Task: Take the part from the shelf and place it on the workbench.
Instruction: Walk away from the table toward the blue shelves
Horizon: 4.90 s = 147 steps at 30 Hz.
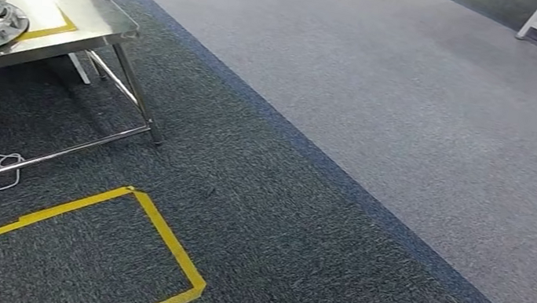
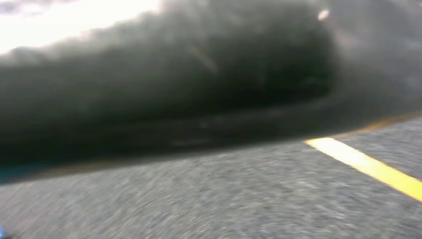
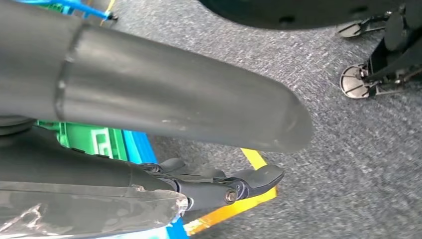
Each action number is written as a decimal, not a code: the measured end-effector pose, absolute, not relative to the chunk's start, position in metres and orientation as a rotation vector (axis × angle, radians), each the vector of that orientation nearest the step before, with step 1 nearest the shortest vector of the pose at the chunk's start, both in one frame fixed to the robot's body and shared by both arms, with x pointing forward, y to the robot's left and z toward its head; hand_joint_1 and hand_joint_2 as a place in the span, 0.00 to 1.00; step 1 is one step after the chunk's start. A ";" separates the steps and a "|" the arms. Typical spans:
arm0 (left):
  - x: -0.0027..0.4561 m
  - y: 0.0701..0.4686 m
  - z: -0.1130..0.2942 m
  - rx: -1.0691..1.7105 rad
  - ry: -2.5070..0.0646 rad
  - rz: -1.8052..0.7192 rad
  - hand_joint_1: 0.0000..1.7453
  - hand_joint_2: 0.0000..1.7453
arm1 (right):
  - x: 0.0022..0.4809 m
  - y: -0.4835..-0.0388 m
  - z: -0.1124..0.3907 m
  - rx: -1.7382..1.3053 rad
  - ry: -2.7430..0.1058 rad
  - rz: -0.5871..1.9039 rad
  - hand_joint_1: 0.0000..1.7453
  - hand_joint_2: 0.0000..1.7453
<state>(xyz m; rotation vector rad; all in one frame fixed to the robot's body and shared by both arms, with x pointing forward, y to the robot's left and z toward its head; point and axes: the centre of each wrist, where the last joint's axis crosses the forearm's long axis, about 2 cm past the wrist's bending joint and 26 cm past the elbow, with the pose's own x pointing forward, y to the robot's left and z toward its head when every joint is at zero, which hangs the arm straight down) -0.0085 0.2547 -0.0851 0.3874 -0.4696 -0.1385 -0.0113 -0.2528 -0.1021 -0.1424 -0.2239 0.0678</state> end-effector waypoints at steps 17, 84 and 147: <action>0.003 0.248 -0.101 0.317 -0.538 -0.143 0.00 0.00 | -0.008 -0.249 -0.102 -0.175 -0.189 -0.091 0.00 0.00; 0.006 0.257 -0.111 0.256 -0.517 -0.120 0.00 0.00 | -0.012 -0.229 -0.078 -0.149 -0.201 -0.080 0.00 0.00; 0.008 0.259 -0.111 0.259 -0.529 -0.134 0.00 0.00 | -0.004 -0.232 -0.075 -0.155 -0.228 -0.040 0.00 0.00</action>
